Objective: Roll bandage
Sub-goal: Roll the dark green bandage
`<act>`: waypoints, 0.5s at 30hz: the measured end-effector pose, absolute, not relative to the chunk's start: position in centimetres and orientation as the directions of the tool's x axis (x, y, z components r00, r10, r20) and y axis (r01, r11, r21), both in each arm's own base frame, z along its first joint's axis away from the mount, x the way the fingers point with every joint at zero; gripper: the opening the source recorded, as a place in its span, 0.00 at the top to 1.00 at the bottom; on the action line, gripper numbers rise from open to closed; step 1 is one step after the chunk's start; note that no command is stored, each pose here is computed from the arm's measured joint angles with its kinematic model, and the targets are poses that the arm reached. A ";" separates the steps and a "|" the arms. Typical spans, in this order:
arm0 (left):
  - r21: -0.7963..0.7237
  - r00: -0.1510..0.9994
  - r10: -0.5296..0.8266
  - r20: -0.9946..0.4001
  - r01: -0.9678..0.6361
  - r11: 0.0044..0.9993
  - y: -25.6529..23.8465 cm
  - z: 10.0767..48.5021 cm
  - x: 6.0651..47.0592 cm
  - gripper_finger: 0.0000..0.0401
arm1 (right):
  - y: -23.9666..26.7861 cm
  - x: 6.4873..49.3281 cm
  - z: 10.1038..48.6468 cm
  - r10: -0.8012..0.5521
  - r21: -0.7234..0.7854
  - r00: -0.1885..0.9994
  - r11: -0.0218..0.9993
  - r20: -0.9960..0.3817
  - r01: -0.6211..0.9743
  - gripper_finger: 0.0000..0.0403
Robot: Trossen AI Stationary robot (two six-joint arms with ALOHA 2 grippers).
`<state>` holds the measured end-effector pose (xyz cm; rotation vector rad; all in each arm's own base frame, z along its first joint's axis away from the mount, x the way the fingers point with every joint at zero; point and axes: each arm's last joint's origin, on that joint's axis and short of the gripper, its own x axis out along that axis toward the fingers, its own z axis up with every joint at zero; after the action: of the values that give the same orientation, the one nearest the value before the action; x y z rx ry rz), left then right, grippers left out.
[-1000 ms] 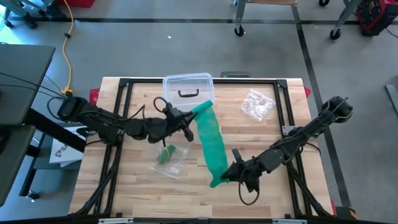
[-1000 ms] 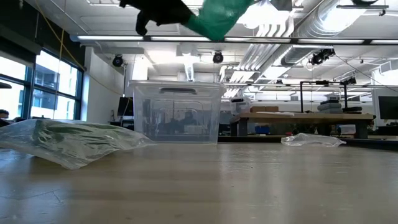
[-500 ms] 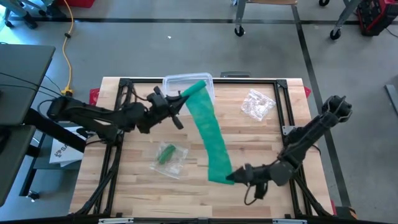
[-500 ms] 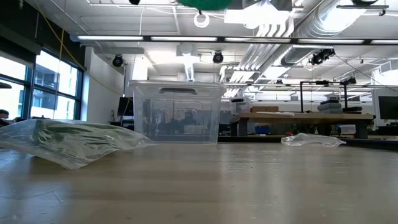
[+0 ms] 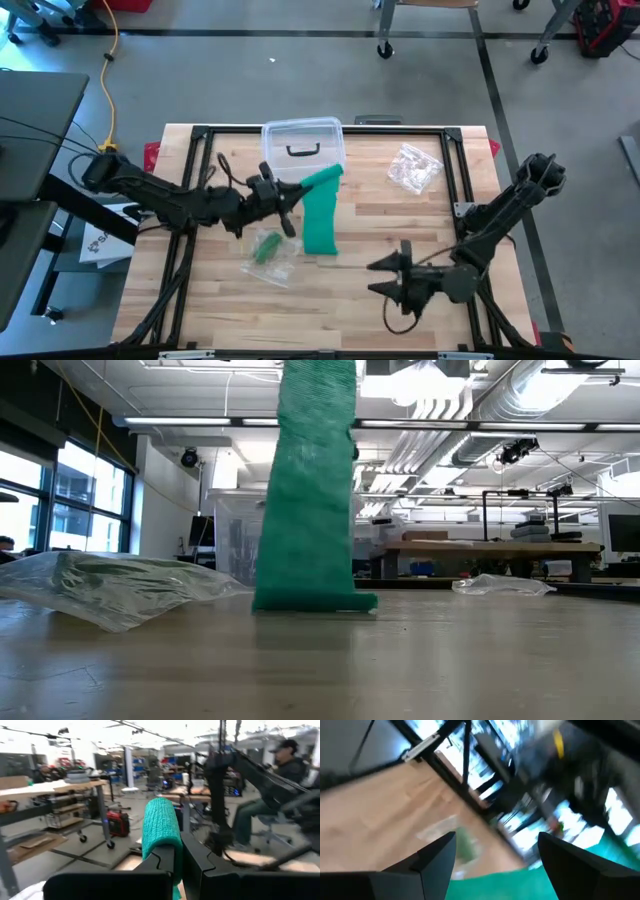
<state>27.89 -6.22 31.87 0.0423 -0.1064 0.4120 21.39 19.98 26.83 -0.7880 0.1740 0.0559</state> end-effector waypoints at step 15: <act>0.074 0.890 0.454 0.028 -0.455 0.887 -9.2 28.8 29.1 0.99 | 12.5 30.1 17.6 0.045 -0.119 0.811 0.983 -0.584 -0.140 0.70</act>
<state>29.09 -9.16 28.84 0.0793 -0.0101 0.4724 30.14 12.46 17.61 -0.1596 0.6181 0.0993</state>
